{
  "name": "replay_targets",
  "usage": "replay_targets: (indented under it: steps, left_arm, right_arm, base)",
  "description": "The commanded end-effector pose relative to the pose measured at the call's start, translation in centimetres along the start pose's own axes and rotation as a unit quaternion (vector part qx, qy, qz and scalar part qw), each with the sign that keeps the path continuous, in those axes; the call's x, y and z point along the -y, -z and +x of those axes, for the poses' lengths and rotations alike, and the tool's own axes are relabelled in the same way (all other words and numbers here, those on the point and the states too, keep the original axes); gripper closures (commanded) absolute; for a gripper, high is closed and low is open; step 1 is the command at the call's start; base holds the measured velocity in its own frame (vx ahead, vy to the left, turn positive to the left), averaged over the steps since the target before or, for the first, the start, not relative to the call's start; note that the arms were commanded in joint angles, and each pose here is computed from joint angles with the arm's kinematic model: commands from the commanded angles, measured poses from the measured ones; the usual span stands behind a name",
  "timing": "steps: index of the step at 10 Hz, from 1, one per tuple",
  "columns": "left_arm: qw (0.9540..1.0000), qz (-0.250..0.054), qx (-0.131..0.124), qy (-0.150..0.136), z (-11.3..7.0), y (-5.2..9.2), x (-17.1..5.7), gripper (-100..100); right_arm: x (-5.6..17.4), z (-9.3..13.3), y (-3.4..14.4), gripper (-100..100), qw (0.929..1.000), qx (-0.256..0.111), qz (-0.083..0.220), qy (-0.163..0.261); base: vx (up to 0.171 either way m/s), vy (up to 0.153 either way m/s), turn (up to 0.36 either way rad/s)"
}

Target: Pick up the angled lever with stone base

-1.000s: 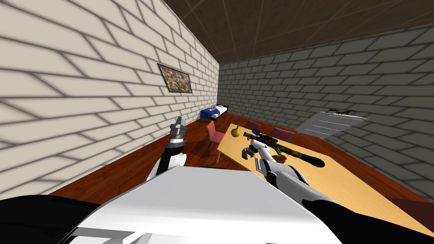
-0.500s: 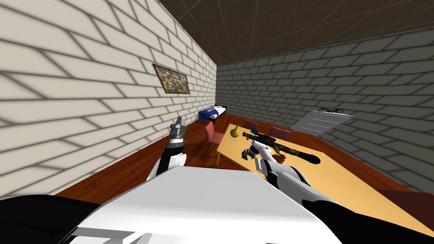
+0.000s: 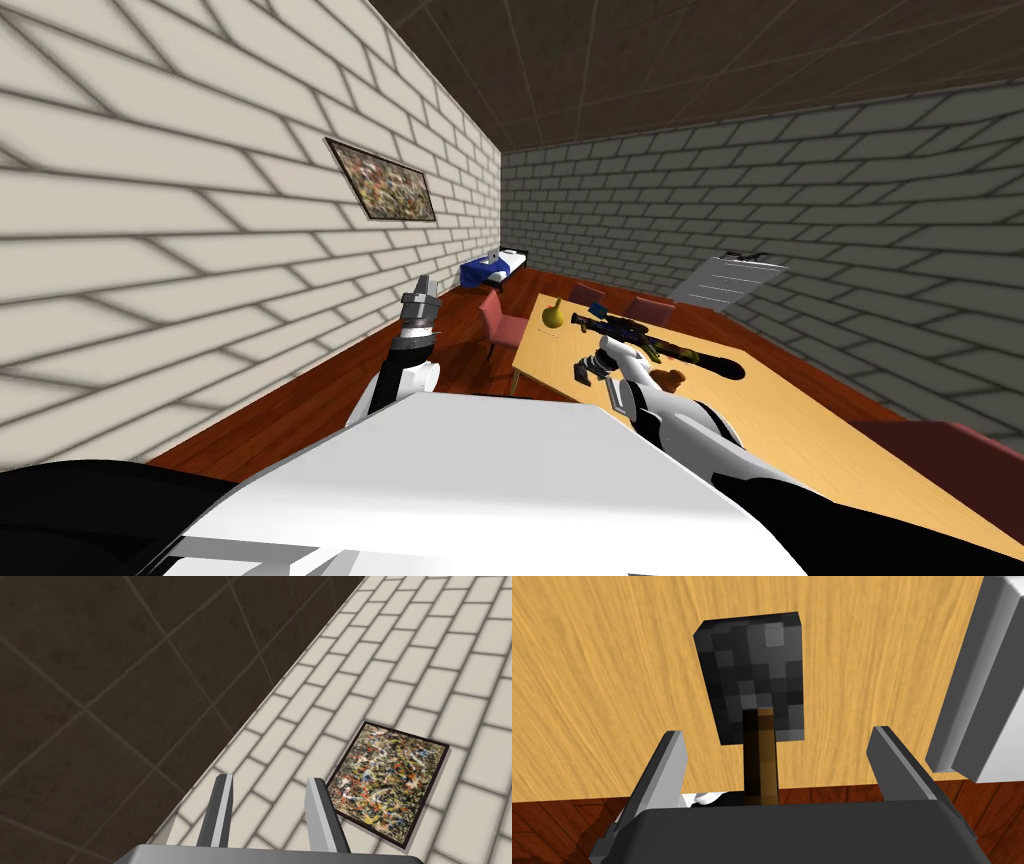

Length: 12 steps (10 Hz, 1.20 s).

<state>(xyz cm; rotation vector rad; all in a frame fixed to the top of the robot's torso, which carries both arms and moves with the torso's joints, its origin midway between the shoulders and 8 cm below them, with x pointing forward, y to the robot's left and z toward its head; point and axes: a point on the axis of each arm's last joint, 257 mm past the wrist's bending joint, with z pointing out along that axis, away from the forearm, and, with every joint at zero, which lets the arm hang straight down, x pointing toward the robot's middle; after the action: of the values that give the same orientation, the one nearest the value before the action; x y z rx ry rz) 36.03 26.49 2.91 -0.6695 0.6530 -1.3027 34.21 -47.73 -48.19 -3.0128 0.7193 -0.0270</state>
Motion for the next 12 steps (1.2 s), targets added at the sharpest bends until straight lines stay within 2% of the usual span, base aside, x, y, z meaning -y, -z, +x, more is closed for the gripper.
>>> replay_targets:
  steps: [1,3,4,6,12]
  left_arm:
    - [1.0,0.0,0.0,0.0,0.0,0.0,0.0,0]
    - [1.0,0.0,0.0,0.0,0.0,0.0,0.0,0]
    - [1.0,0.0,0.0,0.0,0.0,0.0,0.0,0]
    - [1.0,0.0,0.0,0.0,0.0,0.0,0.0,0]
    - [1.0,0.0,0.0,0.0,0.0,0.0,0.0,0]
  right_arm:
    - [-1.6,-0.7,-0.2,-100,1.0,0.0,0.001,0.007]
    - [-1.6,-0.7,-0.2,-100,0.9996,0.0,0.001,0.028]
    - [-2.9,-1.3,-0.4,-100,0.9995,0.001,0.001,0.031]
    - [-2.9,-1.3,-0.4,-100,0.999,0.001,0.001,0.046]
    - [-2.9,-1.3,-0.4,-100,0.999,0.001,0.001,0.046]
  base:
    - [0.173,0.104,-0.209]
    - [0.023,0.05,-0.128]
    - [0.019,0.061,-0.174]
    - [0.013,0.041,-0.118]
    - [-0.001,-0.003,0.01]
